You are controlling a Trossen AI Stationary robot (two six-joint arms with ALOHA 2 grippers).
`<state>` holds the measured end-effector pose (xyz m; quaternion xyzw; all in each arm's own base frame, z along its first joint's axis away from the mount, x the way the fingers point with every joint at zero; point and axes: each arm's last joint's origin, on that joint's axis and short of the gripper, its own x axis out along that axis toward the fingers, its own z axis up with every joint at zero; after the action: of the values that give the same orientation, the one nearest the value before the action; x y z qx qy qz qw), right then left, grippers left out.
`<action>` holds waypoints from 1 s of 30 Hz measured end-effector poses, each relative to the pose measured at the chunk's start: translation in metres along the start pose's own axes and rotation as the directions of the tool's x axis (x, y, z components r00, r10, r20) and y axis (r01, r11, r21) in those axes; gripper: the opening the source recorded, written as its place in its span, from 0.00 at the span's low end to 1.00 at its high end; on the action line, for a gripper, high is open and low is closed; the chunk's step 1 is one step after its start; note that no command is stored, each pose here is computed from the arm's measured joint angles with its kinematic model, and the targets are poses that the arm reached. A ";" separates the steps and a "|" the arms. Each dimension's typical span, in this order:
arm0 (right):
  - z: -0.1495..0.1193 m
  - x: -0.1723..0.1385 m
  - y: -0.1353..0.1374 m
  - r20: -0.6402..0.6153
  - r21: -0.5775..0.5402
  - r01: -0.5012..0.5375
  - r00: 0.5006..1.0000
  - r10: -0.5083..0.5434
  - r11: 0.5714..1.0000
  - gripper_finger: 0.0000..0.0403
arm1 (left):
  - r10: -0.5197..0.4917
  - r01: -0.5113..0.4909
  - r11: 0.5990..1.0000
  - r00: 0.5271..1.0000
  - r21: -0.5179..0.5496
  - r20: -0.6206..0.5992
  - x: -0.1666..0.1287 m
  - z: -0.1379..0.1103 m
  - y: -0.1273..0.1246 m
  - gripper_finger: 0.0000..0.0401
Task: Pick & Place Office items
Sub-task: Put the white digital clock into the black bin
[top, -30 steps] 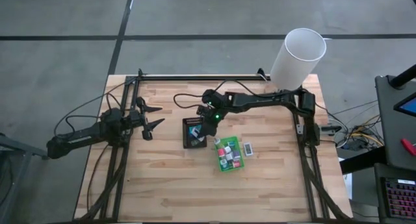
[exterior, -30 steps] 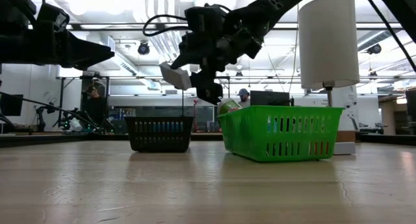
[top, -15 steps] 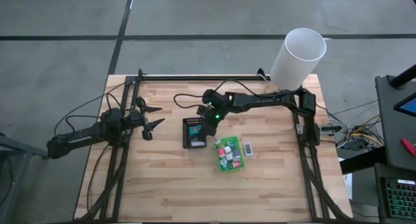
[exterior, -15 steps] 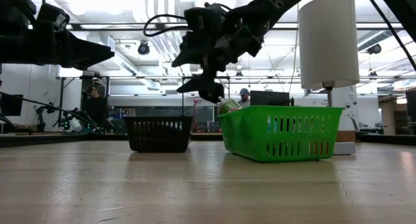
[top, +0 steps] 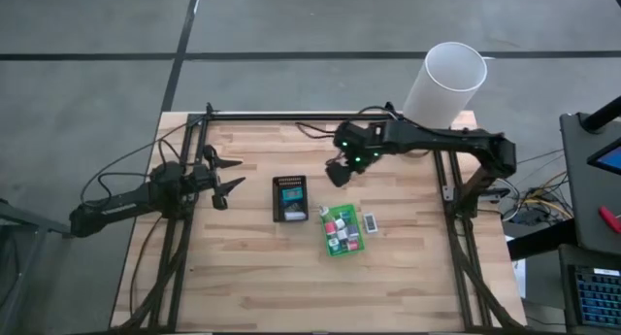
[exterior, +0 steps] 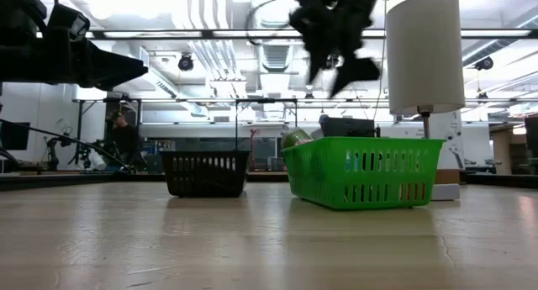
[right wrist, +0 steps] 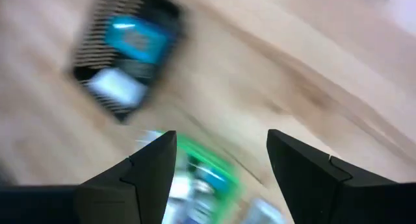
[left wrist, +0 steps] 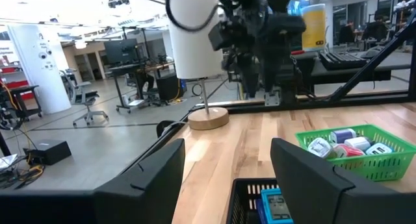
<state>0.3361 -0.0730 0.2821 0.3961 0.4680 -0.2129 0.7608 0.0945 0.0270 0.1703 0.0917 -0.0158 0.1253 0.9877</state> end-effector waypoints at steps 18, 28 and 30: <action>-0.080 0.018 -0.025 -0.223 0.338 0.373 0.924 -0.311 0.864 0.60 | 0.000 0.000 1.000 1.000 0.000 0.000 0.000 0.000 0.000 0.58; -0.122 0.044 -0.021 -0.276 0.381 0.332 0.932 -0.236 0.863 0.60 | 0.000 0.000 1.000 1.000 0.000 0.000 0.000 0.000 0.000 0.58; -0.128 0.053 -0.021 -0.260 0.402 0.293 0.945 -0.199 0.867 0.60 | 0.001 -0.001 1.000 1.000 0.000 0.000 0.000 0.000 0.000 0.58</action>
<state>0.2772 0.0195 0.1949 0.5128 0.5330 -0.3647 0.5657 0.0945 0.0270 0.1703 0.0917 -0.0157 0.1257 0.9877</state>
